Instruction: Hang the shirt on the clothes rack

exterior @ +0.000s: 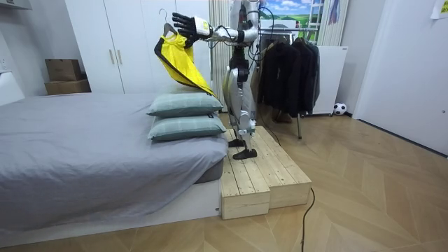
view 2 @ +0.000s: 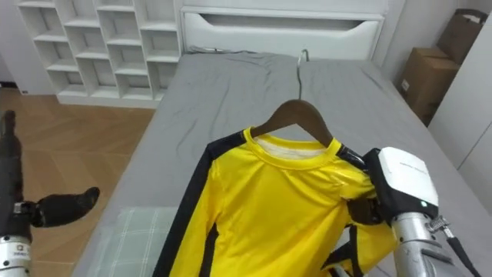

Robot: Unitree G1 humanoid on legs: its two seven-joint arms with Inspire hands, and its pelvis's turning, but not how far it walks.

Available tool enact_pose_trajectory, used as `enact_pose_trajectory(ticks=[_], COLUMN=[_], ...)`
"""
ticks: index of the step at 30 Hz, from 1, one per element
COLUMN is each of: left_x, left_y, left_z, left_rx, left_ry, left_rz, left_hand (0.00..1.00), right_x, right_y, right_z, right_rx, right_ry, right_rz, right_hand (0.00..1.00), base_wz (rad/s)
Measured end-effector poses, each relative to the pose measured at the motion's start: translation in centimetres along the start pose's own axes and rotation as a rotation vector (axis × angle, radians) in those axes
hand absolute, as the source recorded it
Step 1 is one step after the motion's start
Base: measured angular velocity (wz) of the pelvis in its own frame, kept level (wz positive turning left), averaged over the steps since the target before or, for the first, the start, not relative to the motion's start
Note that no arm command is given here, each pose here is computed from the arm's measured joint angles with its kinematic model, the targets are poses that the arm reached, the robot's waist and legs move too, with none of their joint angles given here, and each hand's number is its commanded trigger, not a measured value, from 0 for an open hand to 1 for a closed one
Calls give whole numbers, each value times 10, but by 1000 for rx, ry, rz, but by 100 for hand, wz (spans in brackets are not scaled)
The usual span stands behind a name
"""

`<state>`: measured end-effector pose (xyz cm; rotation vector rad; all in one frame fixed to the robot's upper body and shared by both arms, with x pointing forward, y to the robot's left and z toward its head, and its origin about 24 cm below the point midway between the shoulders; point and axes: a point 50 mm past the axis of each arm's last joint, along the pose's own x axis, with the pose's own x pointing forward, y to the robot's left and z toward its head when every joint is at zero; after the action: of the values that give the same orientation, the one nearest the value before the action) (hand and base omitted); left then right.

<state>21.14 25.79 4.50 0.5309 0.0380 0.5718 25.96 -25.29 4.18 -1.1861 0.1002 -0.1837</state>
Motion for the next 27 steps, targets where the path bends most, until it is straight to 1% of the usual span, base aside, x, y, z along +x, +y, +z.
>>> enact_pose_trajectory(ticks=[4,8,10,11,13,14,15,16,17,19,20,22,23,24,25,26,27], left_x=[-5,-11,-23,-27,-46,-52,-65,-77,-82,-105,-111,-139,-146,-159,-169,-173,-185], left_y=[8,13,17,19,23,25,28,32,33,37,38,47,51,60,66,69,76], left_z=[-37,-57,-78,-84,-114,-122,-137,-147,-151,-171,-176,-193,-197,-204,-208,-210,-213], left_rx=[47,60,47,48,108,128,162,189,201,256,268,316,327,349,362,366,386], left_ry=[144,231,326,352,480,518,589,641,664,778,809,934,962,1024,1073,1094,1133], left_rz=[52,100,133,141,143,138,128,119,115,92,86,80,83,100,120,128,137], left_hand=[0,0,0,0,0,0,0,0,0,0,0,0,0,0,0,0,0], right_x=[1,1,1,1,1,1,1,0,-2,-8,-8,-10,-11,-15,-20,-21,-23], right_y=[-6,-10,-11,-11,-13,-14,-15,-18,-19,-20,-20,-24,-26,-29,-33,-35,-37], right_z=[-4,-7,-7,-6,-6,-6,-5,-4,-4,-3,-4,-3,-3,-6,-9,-9,-9], right_rx=[-1,-20,-20,-22,-23,-24,-23,-14,-6,49,61,98,102,111,116,118,128], right_ry=[13,19,17,17,22,21,20,21,22,19,21,26,27,34,41,38,34], right_rz=[-36,-50,-53,-56,-62,-63,-68,-75,-80,-78,-77,-68,-72,-81,-94,-100,-109], right_hand=[100,100,100,100,100,100,100,100,100,100,100,100,100,100,100,100,100], base_wz=[0,-5,-2,0,-6,-5,0,0,10,9,0,-6,-4,0,0,0,0])
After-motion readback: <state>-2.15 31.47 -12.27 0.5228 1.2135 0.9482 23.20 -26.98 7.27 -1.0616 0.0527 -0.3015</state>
